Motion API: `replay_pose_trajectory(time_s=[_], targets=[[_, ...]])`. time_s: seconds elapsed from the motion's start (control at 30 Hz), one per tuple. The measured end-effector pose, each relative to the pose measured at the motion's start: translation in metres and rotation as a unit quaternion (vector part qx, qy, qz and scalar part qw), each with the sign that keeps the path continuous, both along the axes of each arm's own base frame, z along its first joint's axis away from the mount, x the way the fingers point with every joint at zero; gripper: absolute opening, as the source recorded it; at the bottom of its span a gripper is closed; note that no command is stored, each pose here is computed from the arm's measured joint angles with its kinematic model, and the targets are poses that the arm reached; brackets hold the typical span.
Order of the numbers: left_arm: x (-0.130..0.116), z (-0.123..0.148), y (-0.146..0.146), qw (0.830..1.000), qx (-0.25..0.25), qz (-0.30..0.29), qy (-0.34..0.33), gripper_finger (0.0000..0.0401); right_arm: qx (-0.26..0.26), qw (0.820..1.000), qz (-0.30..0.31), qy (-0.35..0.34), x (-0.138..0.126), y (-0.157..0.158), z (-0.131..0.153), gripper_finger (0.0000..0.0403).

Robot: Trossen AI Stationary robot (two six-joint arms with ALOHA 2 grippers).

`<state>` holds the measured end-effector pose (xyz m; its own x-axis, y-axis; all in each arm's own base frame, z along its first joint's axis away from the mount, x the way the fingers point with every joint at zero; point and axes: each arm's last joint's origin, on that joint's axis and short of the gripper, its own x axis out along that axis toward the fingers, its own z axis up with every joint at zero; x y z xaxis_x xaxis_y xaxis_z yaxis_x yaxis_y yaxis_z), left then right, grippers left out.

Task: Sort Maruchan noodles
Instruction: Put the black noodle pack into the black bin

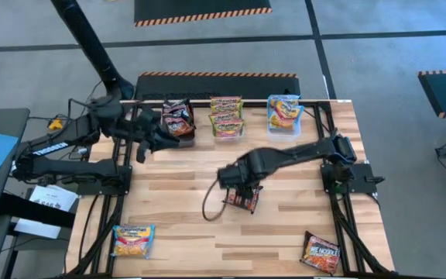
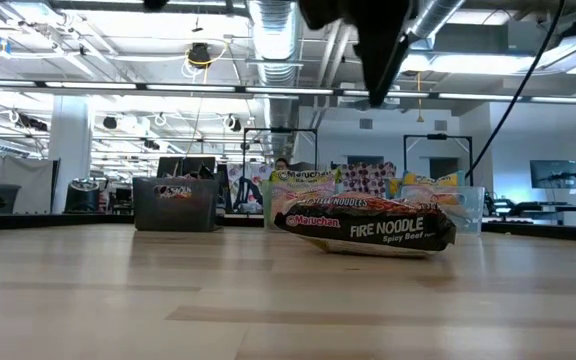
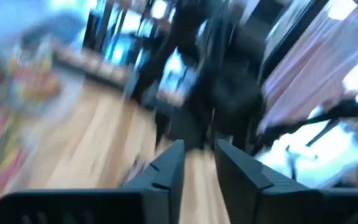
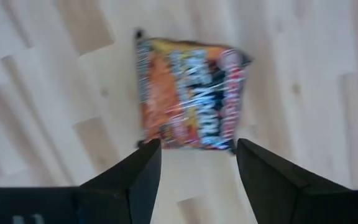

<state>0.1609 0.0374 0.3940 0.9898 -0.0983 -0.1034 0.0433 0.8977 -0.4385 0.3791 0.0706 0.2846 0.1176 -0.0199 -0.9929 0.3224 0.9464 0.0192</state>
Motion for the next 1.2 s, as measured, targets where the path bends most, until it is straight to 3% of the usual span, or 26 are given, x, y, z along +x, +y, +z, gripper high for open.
replay_pose_trajectory(time_s=[0.13,0.27,0.6,0.9,1.2], targets=[[0.001,0.019,-0.002,0.995,-0.028,0.007,-0.093,0.0115,0.006,1.000,0.004,-0.006,-0.004,0.025,0.000,0.0234],[0.000,0.026,-0.007,0.990,-0.068,-0.028,-0.120,0.0127,0.015,0.999,0.022,-0.034,-0.003,0.045,-0.001,0.0234],[0.003,0.020,-0.021,0.989,-0.098,-0.073,-0.081,0.0126,0.029,0.995,-0.001,-0.093,0.011,0.040,-0.001,0.0234],[0.004,0.015,-0.028,0.989,-0.104,-0.090,-0.052,0.0126,0.024,0.997,-0.072,-0.021,0.006,0.011,-0.055,0.0234],[0.004,0.007,-0.030,0.990,-0.112,-0.087,-0.014,0.0126,0.065,0.993,-0.093,-0.019,0.005,0.000,-0.085,0.0234]])
